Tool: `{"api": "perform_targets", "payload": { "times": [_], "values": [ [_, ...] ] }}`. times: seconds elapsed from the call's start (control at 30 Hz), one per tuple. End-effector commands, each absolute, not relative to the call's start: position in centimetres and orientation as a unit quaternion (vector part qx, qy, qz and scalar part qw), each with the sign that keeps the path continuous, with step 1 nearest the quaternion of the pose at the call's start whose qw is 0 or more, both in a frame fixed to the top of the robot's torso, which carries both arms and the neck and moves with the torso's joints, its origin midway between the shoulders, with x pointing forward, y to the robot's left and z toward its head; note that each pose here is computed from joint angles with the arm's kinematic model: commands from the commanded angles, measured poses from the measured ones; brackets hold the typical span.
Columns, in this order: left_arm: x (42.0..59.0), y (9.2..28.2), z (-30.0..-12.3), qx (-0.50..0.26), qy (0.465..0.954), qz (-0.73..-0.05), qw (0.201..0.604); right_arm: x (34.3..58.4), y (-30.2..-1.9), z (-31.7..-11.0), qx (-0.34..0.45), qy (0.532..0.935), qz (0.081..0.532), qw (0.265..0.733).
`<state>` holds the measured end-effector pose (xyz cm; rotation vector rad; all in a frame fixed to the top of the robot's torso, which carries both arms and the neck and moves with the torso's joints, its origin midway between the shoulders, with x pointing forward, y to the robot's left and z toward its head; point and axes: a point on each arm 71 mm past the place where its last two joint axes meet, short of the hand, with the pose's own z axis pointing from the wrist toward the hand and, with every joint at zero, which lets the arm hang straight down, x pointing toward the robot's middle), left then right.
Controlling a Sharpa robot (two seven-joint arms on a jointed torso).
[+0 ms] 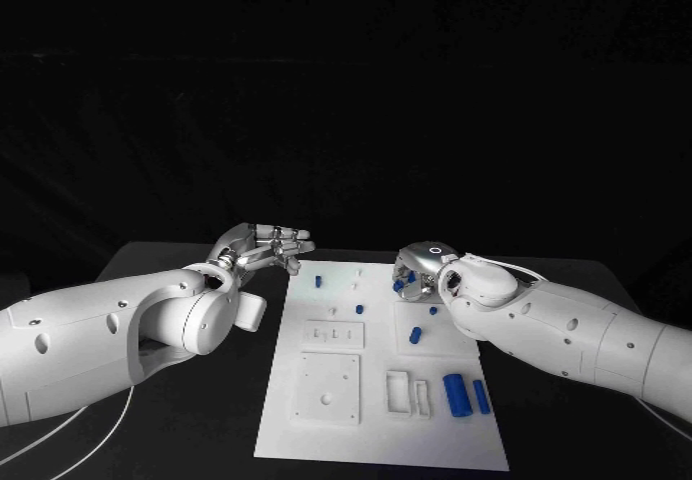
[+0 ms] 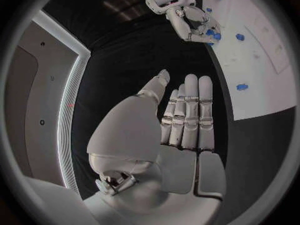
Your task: Assemble the parts on the task board
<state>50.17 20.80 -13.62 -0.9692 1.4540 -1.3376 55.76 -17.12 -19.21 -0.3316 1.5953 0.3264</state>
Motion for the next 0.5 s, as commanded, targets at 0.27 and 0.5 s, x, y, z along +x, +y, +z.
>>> {"api": "perform_targets", "payload": {
  "times": [0.27, 0.5],
  "values": [
    [50.26, 20.51, -13.42, -0.387, 0.589, -0.549, 0.449, 55.66, -16.94, -19.32, -0.145, 0.708, 0.15, 0.675],
    [50.32, 20.5, -13.44, -0.388, 0.59, -0.548, 0.449, 55.56, -16.85, -18.99, -0.133, 0.696, 0.153, 0.689]
  ]
}}
